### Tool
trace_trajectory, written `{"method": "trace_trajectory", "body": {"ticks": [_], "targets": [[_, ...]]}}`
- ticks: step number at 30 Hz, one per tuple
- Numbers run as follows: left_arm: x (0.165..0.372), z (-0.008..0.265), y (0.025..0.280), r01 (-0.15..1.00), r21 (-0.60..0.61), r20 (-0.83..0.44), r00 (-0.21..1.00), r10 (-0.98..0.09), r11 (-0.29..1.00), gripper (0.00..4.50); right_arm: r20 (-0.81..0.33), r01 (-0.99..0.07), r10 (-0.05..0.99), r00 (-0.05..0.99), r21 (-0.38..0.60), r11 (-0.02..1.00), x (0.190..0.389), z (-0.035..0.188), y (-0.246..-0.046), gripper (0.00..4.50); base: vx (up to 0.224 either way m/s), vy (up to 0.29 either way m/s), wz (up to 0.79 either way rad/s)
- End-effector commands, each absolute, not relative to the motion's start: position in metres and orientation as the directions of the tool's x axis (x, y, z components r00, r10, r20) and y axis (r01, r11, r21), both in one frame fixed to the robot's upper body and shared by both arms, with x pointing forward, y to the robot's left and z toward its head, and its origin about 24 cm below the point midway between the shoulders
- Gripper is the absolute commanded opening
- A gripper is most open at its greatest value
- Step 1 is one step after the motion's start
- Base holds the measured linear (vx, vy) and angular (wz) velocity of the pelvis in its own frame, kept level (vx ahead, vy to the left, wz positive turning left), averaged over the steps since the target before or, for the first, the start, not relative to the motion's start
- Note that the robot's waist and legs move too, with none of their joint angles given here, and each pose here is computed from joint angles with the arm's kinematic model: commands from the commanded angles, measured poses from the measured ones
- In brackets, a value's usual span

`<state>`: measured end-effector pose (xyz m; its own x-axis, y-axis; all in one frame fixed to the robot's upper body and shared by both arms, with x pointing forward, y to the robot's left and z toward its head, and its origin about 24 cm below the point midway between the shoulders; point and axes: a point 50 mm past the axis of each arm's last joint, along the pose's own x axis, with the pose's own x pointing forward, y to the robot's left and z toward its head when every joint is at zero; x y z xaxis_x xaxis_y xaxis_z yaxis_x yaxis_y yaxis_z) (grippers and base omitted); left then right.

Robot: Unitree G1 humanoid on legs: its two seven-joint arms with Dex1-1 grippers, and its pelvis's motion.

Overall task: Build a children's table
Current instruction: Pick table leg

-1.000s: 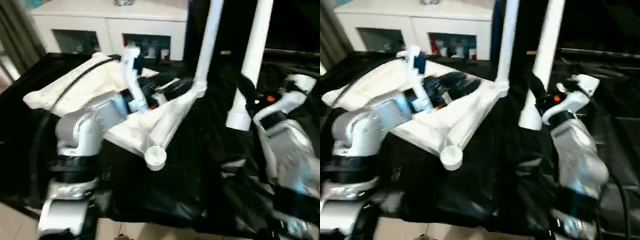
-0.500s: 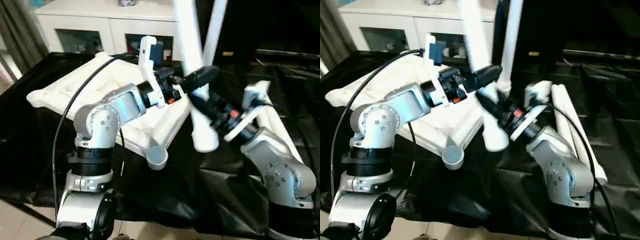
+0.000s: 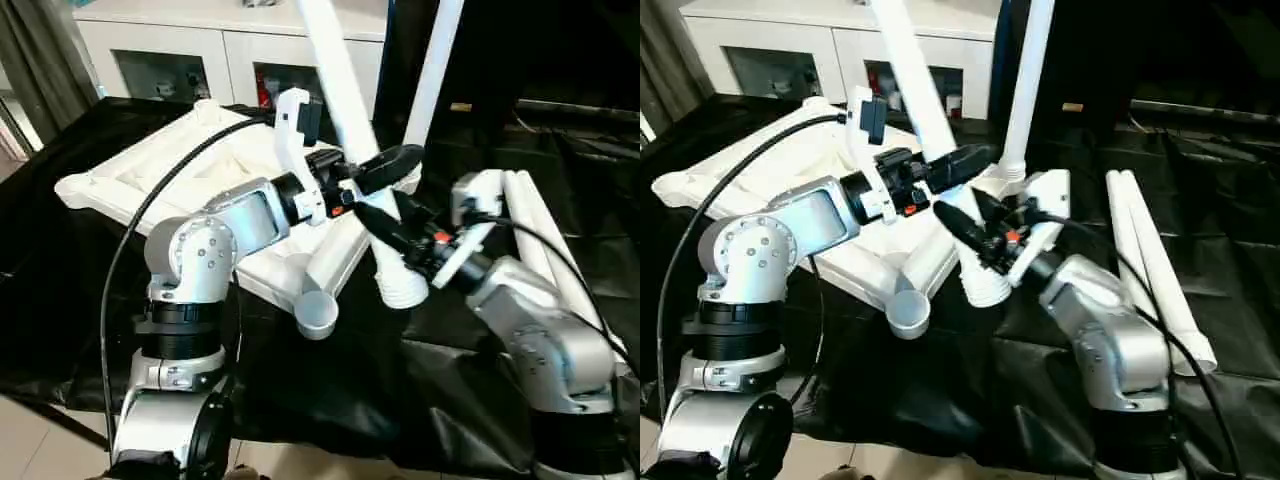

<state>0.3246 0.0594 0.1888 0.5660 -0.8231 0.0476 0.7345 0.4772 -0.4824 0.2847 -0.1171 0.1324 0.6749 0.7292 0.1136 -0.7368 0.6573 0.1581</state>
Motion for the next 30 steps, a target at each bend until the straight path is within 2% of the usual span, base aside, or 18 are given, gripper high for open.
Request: {"method": "trace_trajectory", "body": {"ticks": [1,4,8,17,20,26,28,30], "targets": [[0.324,0.189,0.057,0.732,-0.466,0.028,0.574,-0.818,0.497,3.96,0.098,-0.728,0.722,0.685,0.140,0.671,0.286,0.131,-0.115,1.85,0.000,0.000,0.00],[0.331,0.188,0.060,0.670,-0.469,-0.009,0.648,-0.762,0.575,3.75,0.063,-0.709,0.707,0.705,0.053,0.703,0.289,0.129,-0.111,1.85,0.000,0.000,0.00],[0.337,0.186,0.060,0.620,-0.472,-0.028,0.701,-0.713,0.627,3.50,0.065,-0.687,0.684,0.727,0.051,0.725,0.292,0.128,-0.110,1.84,0.000,0.000,0.00],[0.341,0.186,0.063,0.579,-0.494,-0.024,0.737,-0.676,0.649,2.85,0.078,-0.674,0.671,0.737,0.032,0.738,0.295,0.130,-0.107,1.84,0.000,0.000,0.00],[0.340,0.187,0.062,0.587,-0.502,-0.013,0.730,-0.684,0.635,2.58,0.079,-0.675,0.672,0.736,0.027,0.737,0.296,0.130,-0.106,1.84,0.000,0.000,0.00],[0.329,0.191,0.056,0.680,-0.517,0.061,0.634,-0.771,0.519,2.11,0.069,-0.710,0.707,0.703,0.022,0.704,0.293,0.130,-0.100,1.84,0.000,0.000,0.00],[0.323,0.191,0.053,0.722,-0.492,0.069,0.589,-0.805,0.486,2.02,0.083,-0.721,0.716,0.693,0.067,0.690,0.292,0.130,-0.100,2.40,0.000,0.000,0.00],[0.322,0.190,0.054,0.741,-0.480,0.072,0.567,-0.821,0.470,1.95,0.090,-0.750,0.745,0.661,0.108,0.652,0.289,0.131,-0.100,2.56,0.000,0.000,0.00]]}}
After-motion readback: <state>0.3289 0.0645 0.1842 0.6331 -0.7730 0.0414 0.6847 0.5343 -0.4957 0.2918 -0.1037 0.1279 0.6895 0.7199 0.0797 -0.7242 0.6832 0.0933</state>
